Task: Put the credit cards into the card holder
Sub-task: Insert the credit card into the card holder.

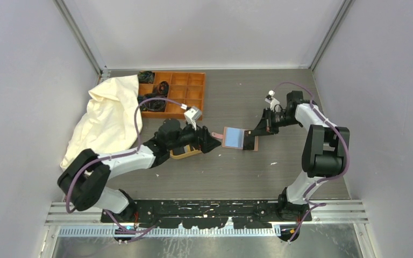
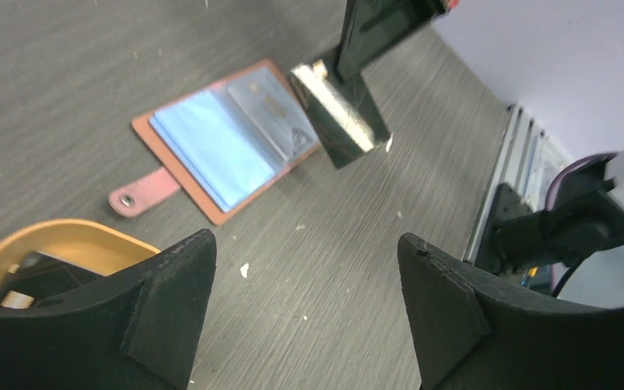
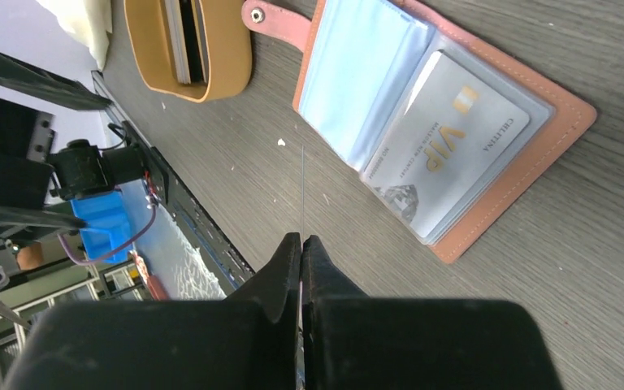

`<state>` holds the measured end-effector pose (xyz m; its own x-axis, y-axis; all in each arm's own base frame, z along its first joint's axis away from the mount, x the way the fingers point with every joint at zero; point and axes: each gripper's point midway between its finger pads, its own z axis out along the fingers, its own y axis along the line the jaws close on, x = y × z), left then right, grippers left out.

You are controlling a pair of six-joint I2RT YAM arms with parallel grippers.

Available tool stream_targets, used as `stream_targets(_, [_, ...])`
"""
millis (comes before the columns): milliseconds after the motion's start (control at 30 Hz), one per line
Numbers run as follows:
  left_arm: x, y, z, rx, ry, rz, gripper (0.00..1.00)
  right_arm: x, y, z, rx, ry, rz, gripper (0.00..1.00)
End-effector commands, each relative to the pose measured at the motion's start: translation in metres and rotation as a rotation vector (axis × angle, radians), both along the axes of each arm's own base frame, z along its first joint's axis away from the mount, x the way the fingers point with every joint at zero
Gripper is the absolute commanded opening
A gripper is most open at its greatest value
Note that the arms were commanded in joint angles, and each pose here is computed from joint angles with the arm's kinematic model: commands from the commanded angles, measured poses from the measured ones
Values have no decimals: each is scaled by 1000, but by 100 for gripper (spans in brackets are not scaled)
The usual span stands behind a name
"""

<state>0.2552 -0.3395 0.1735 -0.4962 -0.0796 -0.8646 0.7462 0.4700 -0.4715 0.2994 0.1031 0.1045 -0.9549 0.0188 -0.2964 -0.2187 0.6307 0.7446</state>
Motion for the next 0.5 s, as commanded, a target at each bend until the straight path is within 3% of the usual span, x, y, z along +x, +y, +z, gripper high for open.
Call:
stream_targets(0, [4,-23,9,11,-133,-17,80,16,0,-3,16,19,-52,1])
stream_targets(267, [34,-24,-29,193,-112,103,58,35,2,-23,51,97,-117,1])
stream_targets(467, [59,-31,-39,279,-151,159,53,45,3,-31,70,120,-146,1])
